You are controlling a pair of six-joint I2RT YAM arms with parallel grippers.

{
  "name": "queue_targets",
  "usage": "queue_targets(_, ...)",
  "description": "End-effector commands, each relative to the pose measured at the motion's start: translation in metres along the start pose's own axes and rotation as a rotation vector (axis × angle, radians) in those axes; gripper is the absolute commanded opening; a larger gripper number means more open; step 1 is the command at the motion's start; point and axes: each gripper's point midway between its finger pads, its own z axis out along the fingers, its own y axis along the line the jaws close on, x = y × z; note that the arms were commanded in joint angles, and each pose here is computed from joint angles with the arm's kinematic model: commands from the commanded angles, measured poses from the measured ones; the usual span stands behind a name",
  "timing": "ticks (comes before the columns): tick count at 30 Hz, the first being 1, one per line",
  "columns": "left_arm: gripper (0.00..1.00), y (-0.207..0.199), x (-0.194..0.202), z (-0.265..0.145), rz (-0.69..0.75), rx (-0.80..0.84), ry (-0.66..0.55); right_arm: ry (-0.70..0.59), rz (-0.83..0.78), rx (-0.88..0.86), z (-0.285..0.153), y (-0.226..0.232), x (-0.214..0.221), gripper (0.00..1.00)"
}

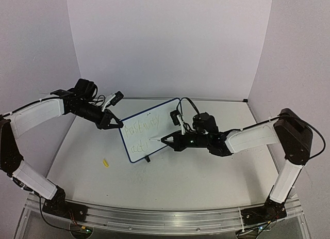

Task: Write a sentence on the whiteboard

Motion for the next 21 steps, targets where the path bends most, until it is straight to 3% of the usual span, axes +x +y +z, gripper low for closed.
queue_targets(1,0.0,-0.007,0.002,0.003,-0.009,0.023,0.027,-0.045,0.004,-0.032,-0.006,0.004,-0.012,0.0)
queue_targets(21,0.0,-0.005,0.003,0.005,-0.01,0.021,0.032,-0.044,0.021,-0.034,0.01,-0.011,-0.015,0.0)
